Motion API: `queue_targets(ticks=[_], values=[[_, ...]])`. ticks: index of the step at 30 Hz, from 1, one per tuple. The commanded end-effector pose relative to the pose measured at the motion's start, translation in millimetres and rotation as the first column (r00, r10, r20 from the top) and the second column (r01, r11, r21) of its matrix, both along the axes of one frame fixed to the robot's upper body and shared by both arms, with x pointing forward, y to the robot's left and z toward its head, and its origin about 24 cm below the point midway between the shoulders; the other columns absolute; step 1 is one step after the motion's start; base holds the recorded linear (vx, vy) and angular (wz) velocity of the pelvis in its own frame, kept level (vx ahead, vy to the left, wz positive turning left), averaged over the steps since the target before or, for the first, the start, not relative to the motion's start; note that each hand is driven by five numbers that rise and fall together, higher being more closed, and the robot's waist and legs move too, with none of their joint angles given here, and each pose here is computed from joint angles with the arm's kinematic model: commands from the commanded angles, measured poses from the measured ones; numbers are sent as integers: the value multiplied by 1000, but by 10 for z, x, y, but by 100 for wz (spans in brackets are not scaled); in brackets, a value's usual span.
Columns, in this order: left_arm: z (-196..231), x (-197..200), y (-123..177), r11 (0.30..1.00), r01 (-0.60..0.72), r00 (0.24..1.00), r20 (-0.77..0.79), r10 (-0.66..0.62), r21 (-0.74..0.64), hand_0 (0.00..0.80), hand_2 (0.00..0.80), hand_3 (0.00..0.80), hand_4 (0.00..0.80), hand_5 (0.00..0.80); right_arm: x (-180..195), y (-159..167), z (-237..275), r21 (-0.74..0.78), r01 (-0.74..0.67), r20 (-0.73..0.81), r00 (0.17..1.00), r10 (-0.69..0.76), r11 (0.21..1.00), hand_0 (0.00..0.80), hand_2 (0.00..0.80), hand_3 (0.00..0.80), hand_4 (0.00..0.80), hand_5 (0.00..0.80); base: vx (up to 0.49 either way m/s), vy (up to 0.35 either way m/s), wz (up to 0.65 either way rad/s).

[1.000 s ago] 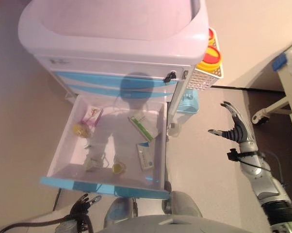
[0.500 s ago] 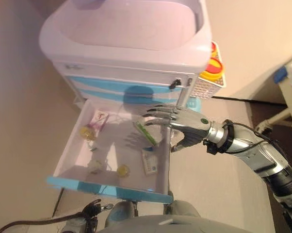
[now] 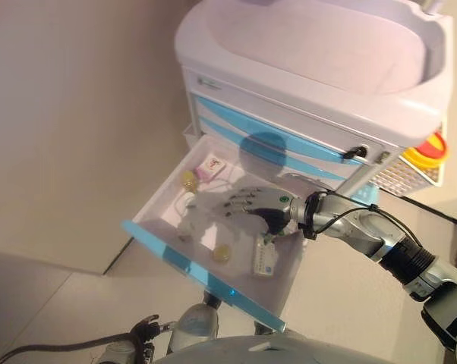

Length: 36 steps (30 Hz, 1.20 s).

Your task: Open the drawer and pick up the medicine

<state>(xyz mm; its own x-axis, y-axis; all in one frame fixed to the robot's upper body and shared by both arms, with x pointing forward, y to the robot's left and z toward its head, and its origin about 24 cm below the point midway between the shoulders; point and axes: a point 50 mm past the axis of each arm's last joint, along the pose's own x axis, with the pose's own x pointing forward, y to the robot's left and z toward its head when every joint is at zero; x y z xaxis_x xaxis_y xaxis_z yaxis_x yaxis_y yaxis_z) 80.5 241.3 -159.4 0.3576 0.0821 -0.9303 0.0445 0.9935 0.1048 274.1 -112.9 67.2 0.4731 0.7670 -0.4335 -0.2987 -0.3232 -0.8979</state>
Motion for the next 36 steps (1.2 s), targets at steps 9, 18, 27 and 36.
queue_targets(ticks=[9,18,27,36], values=[[63,77,135,999,17,999,31,-18,43,0,0,0,0,0,148,202,-233,-24,7,51,999,-5,1000,0,0,0,0,0,7,-23,25],[74,113,125,998,44,998,51,-47,49,0,0,0,0,0,174,239,-376,-25,36,36,999,-35,999,0,0,0,0,0,1,-10,10],[89,156,127,996,67,995,67,-71,63,0,0,0,0,0,87,367,-510,-48,-25,-40,999,23,999,0,0,0,0,0,-1,2,5],[96,129,165,994,85,994,59,-90,73,0,0,0,0,0,28,420,-560,-59,-58,-98,994,52,997,0,0,0,0,0,0,-8,5]])
